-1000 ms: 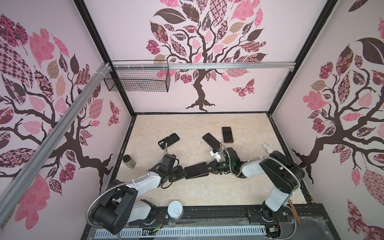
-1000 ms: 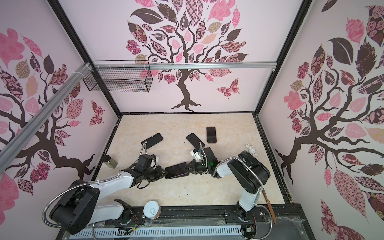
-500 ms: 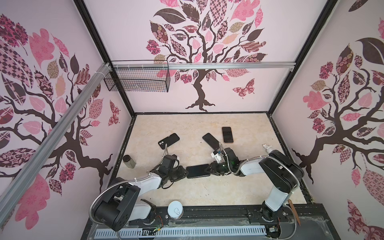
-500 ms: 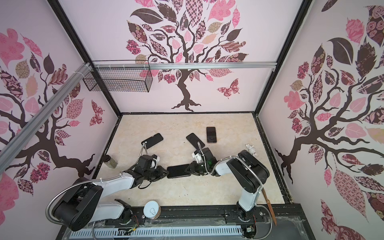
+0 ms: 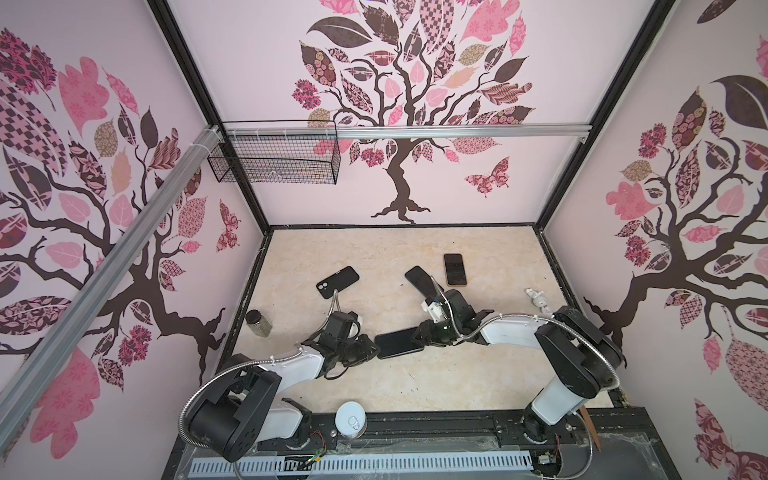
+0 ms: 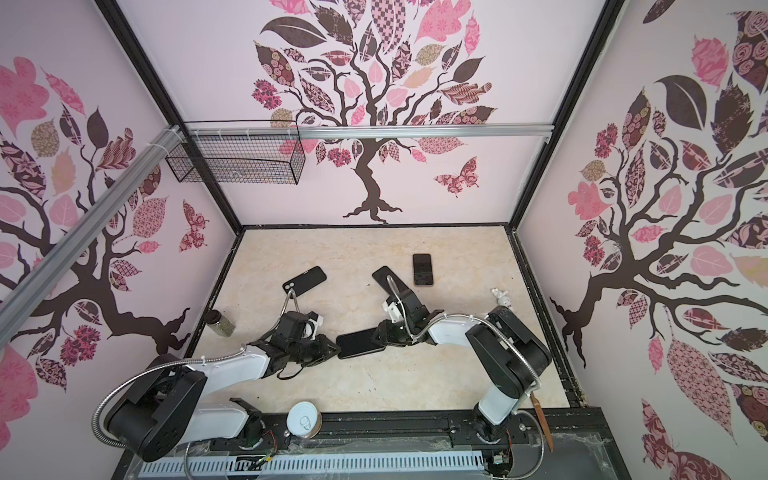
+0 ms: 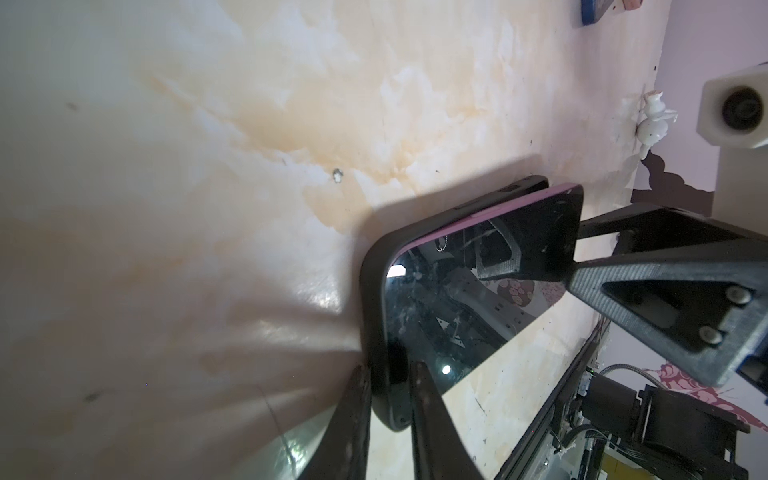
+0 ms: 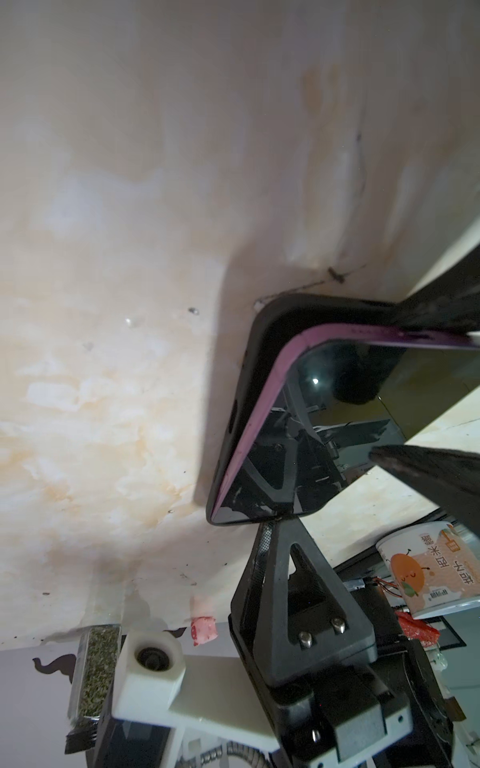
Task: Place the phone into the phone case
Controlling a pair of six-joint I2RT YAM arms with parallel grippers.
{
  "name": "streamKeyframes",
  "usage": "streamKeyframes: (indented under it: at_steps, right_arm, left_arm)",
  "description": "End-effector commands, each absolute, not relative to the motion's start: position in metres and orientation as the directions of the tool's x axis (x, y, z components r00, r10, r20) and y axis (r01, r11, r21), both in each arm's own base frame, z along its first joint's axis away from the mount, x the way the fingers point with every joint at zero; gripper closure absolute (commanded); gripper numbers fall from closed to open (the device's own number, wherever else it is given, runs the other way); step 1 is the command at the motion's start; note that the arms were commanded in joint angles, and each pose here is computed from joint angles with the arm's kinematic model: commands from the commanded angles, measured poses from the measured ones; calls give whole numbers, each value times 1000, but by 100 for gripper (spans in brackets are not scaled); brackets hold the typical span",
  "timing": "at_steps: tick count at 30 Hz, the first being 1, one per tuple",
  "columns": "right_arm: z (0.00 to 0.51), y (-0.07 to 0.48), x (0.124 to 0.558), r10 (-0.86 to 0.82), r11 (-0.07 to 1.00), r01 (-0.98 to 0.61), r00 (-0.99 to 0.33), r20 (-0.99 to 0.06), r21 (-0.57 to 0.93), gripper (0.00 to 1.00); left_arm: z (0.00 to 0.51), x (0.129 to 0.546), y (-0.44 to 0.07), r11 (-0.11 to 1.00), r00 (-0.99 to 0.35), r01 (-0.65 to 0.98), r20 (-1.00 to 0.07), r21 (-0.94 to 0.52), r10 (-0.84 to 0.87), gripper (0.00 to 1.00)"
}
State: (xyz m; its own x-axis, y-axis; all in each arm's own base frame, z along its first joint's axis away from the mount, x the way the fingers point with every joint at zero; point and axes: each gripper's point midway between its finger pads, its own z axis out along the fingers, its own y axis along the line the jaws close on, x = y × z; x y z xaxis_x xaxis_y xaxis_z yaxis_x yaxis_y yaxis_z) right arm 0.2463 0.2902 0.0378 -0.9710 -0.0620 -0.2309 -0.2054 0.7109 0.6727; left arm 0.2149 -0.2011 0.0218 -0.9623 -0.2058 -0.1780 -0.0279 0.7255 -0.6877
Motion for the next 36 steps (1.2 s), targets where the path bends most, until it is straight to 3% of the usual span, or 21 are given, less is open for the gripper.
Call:
streamKeyframes:
  at_steps: [1, 11, 20, 36]
  right_arm:
    - [55, 287, 252, -83, 735, -255, -954, -289, 628, 54]
    - [52, 269, 253, -129, 801, -286, -940, -315, 526, 55]
    - [35, 264, 244, -154, 810, -285, -947, -283, 513, 69]
    - [15, 278, 224, -224, 802, -321, -943, -244, 503, 81]
  left_arm:
    - [13, 206, -198, 736, -969, -30, -160, -677, -186, 79]
    - [17, 206, -200, 730, -969, -24, -165, -683, -186, 77]
    - [17, 206, -199, 734, -969, -24, -164, -679, -184, 71]
    - [15, 210, -200, 741, -971, -21, -163, -672, -176, 76]
